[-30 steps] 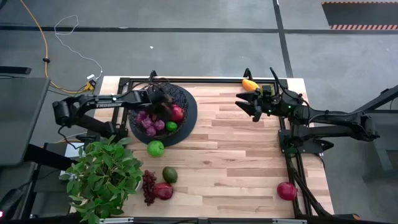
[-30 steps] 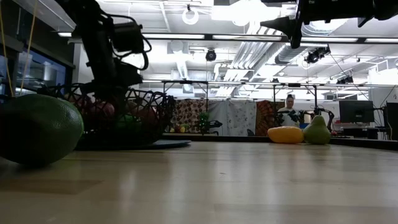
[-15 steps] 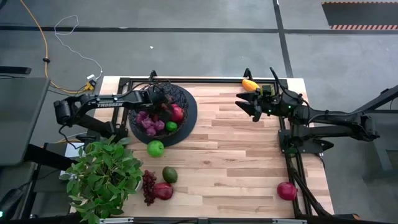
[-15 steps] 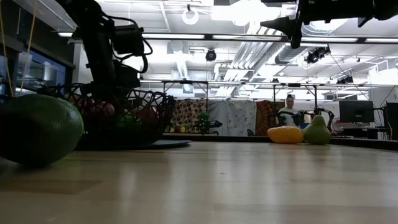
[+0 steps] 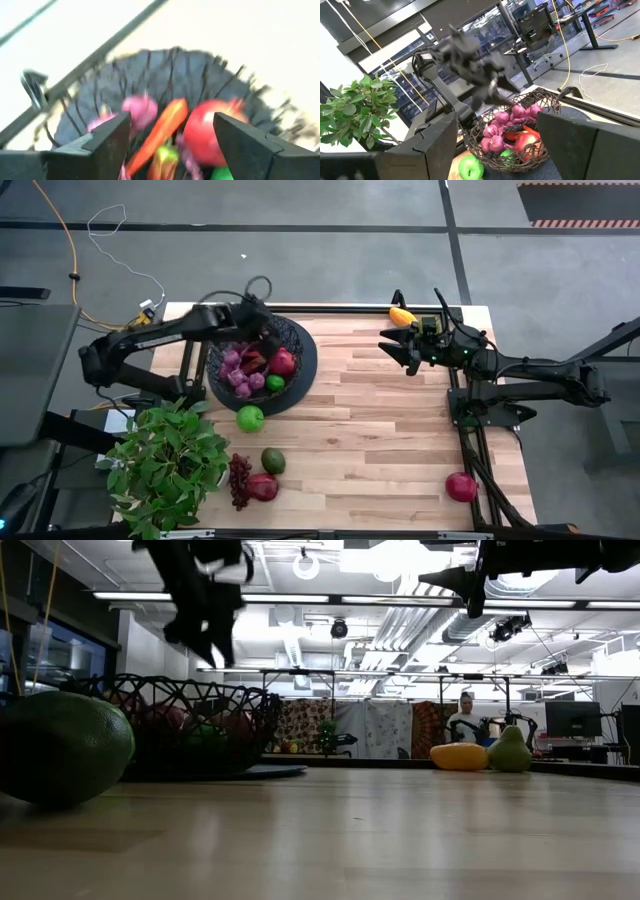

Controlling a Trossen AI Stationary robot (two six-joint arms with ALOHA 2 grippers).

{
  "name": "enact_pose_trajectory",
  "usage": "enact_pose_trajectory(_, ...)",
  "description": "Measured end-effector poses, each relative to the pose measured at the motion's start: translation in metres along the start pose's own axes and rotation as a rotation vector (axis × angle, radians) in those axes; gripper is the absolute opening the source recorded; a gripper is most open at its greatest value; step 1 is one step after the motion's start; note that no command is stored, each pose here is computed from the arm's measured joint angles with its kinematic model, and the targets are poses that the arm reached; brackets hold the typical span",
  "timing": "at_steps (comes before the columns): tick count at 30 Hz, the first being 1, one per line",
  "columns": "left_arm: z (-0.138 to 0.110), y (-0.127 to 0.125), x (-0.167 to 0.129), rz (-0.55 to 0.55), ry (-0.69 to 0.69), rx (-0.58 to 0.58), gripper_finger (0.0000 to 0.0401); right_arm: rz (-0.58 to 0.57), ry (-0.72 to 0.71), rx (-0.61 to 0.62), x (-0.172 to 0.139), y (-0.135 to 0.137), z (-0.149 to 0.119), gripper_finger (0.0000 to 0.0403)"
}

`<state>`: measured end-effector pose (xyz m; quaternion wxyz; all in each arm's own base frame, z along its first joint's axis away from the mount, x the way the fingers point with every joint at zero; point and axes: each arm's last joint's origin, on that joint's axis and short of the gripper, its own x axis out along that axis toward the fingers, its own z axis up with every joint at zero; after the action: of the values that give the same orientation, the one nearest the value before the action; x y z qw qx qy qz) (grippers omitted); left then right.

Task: Build produce basket
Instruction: Put the pear into the wire basket

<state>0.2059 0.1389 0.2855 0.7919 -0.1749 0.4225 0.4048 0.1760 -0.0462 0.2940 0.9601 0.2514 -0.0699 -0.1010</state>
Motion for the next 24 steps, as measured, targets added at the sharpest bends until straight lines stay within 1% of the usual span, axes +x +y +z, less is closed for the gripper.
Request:
enact_pose_trajectory(2, 0.009, 0.003, -0.019, -0.027, -0.099, -0.034, 0.0275, 0.001, 0.0, 0.0, 0.0, 0.0, 0.0, 0.0252)
enact_pose_trajectory(5, 0.013, 0.005, -0.048, -0.109, -0.297, -0.088, 0.0274, 0.0, 0.0, 0.0, 0.0, 0.0, 0.0, 0.0252)
enact_pose_trajectory(7, 0.009, 0.005, -0.065, -0.173, -0.441, -0.112, 0.0272, 0.0, 0.0, 0.0, 0.0, 0.0, 0.0, 0.0252)
enact_pose_trajectory(10, -0.008, 0.005, -0.078, -0.281, -0.616, -0.128, 0.0271, 0.0, -0.001, 0.0, 0.0, 0.0, 0.0, 0.0252)
enact_pose_trajectory(12, -0.023, 0.004, -0.08, -0.363, -0.706, -0.127, 0.0271, 0.001, 0.0, 0.0, 0.0, 0.0, 0.0, 0.0252)
enact_pose_trajectory(15, -0.051, 0.003, -0.074, -0.462, -0.795, -0.14, 0.0271, 0.001, 0.0, -0.008, 0.0, 0.0, 0.0, 0.0252)
enact_pose_trajectory(19, -0.081, 0.0, -0.058, -0.572, -0.857, -0.172, 0.0271, 0.0, -0.001, -0.055, 0.0, 0.0, 0.0, 0.0252)
enact_pose_trajectory(22, -0.093, -0.002, -0.051, -0.647, -0.886, -0.191, 0.0271, 0.001, -0.001, -0.081, 0.0, 0.0, 0.0, 0.0252)
enact_pose_trajectory(24, -0.097, -0.003, -0.049, -0.674, -0.894, -0.198, 0.0271, 0.001, -0.001, -0.081, 0.0, 0.0, 0.0, 0.0252)
